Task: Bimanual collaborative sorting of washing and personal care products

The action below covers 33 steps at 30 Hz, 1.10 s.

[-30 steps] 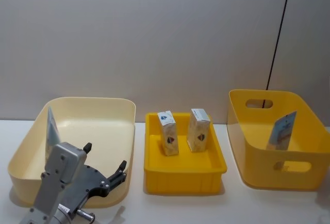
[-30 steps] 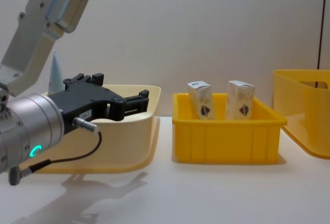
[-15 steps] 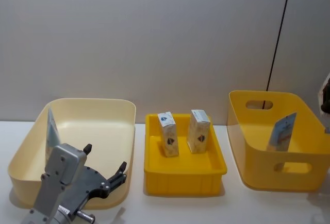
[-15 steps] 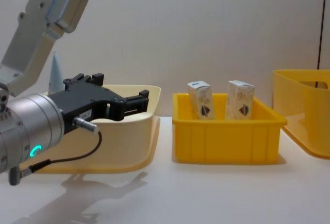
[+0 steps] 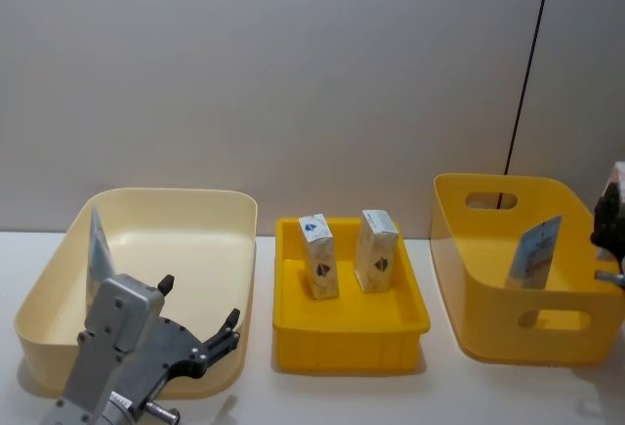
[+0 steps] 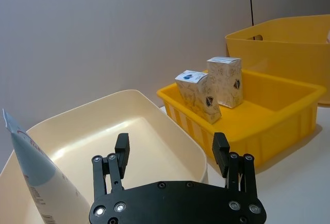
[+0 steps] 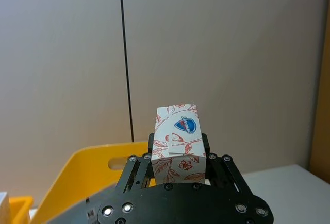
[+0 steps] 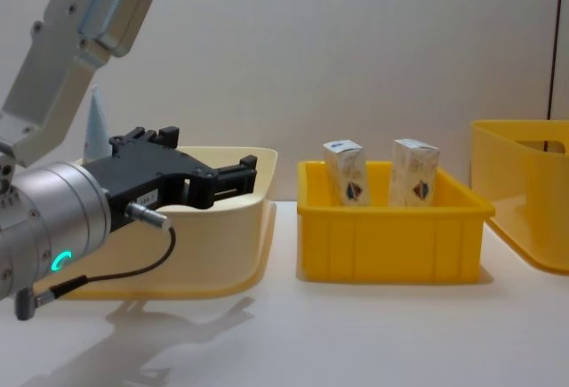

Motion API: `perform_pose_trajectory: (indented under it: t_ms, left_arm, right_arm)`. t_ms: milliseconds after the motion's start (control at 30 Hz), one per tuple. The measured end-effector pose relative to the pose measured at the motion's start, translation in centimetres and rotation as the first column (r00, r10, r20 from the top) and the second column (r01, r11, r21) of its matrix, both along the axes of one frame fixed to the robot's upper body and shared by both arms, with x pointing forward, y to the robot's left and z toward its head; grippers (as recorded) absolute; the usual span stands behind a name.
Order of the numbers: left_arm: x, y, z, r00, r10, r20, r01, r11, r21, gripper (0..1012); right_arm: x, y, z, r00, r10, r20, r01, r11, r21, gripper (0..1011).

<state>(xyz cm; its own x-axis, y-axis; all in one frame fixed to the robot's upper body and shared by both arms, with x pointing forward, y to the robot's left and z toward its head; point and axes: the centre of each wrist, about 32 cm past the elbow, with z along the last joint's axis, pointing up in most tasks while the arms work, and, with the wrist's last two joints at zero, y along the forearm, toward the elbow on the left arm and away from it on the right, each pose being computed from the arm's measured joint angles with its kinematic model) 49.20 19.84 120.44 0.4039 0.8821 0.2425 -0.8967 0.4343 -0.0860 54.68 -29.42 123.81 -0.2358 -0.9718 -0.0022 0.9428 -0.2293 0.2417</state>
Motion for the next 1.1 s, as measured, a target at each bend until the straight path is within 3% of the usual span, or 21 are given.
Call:
perform_pose_trajectory:
  t_ms: [600,1100]
  left_arm:
    - [0.00,0.00,0.00,1.0000,0.000,0.000,0.000,1.0000,0.000,1003]
    - [0.00,0.00,0.00,1.0000,0.000,0.000,0.000,1.0000,0.000,1003]
  right_arm:
    - [1.7,1.3,-2.4,0.995,0.015,-0.096,-0.014,1.000,0.013,435]
    - [2.2,1.7,-3.0,0.993,0.025,-0.119,-0.023,1.000,0.016,882]
